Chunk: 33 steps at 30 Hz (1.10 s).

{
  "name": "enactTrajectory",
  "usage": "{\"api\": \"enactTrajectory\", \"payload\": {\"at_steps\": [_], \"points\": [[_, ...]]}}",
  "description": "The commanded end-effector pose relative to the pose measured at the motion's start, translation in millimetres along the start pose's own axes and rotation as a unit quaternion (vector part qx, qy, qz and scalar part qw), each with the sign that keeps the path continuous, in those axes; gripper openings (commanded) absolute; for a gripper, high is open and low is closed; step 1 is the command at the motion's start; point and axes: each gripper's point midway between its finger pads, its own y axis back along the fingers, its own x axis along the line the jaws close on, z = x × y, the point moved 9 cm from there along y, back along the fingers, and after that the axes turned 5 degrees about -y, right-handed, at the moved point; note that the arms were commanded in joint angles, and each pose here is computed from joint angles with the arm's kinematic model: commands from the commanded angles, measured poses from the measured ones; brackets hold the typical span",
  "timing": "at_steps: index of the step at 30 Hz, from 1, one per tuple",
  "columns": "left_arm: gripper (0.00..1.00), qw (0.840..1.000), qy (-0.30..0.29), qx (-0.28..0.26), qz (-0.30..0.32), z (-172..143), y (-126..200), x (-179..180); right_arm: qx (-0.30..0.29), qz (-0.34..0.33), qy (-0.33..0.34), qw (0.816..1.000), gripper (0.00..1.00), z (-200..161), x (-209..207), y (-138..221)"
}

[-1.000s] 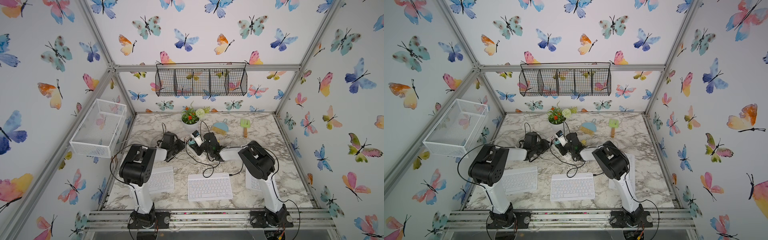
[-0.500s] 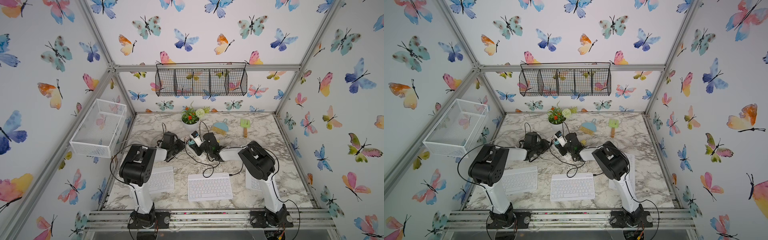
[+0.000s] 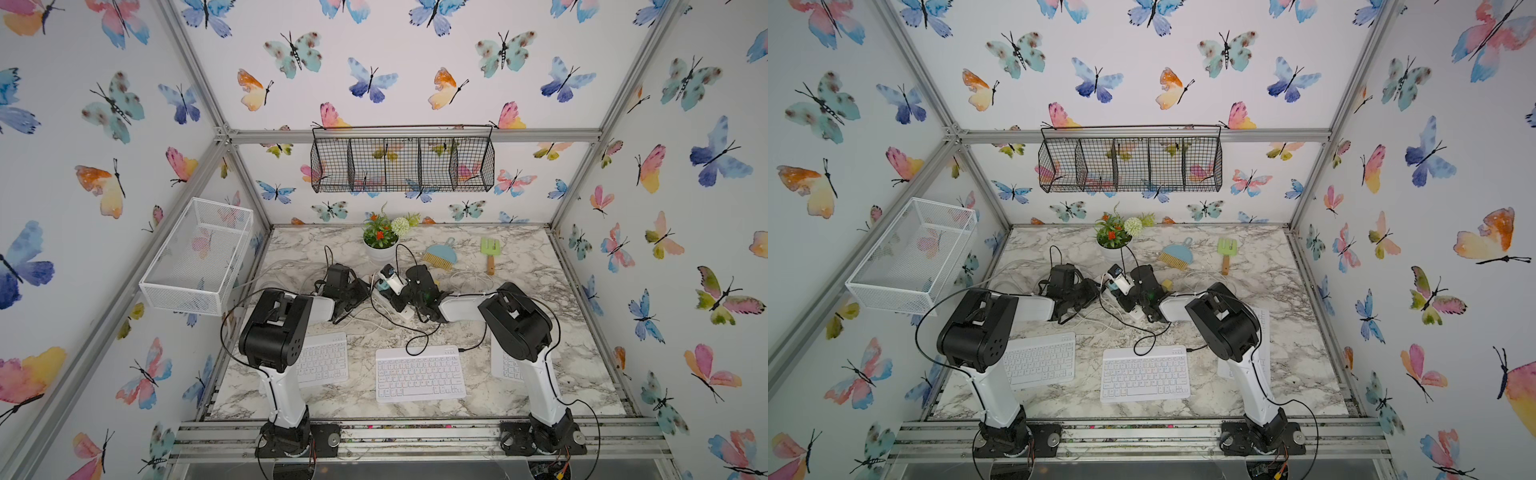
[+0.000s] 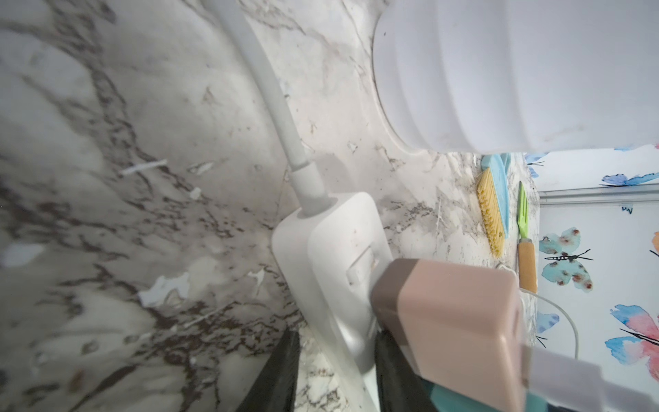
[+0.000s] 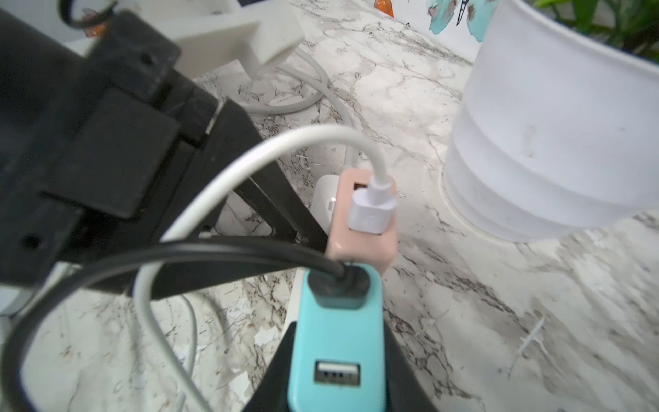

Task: Unplug the wireless keyboard
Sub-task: Remove the plug from the socket.

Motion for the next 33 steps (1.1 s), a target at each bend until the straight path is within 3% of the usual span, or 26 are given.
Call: {"api": "enactTrajectory", "payload": {"at_steps": [1, 5, 9, 15, 24, 29, 33], "points": [[0.37, 0.988, 0.026, 0.086, 0.127, -44, -11, 52, -0.104, 0.162, -0.025, 0.981, 0.15, 65, 31, 24], [0.37, 0.988, 0.027, 0.086, 0.127, -44, -12, 52, -0.125, 0.188, -0.062, 0.972, 0.15, 68, 25, 30], [0.37, 0.988, 0.026, 0.086, 0.124, -44, -12, 51, -0.118, 0.187, -0.056, 0.974, 0.14, 68, 25, 30], [0.38, 0.990, 0.025, 0.080, 0.113, -37, -8, 47, -0.100, 0.122, -0.032, 0.987, 0.14, 61, 18, 41], [0.40, 0.994, 0.012, 0.065, 0.087, -16, 5, 34, -0.023, 0.007, 0.019, 1.000, 0.14, 36, 0, 56], [0.46, 0.996, -0.003, 0.046, 0.077, -4, 19, 22, -0.013, -0.010, 0.015, 1.000, 0.14, 27, -10, 72], [0.53, 0.996, -0.035, 0.031, 0.071, 12, 35, 12, -0.016, 0.014, 0.006, 1.000, 0.15, 22, -19, 88]]}}
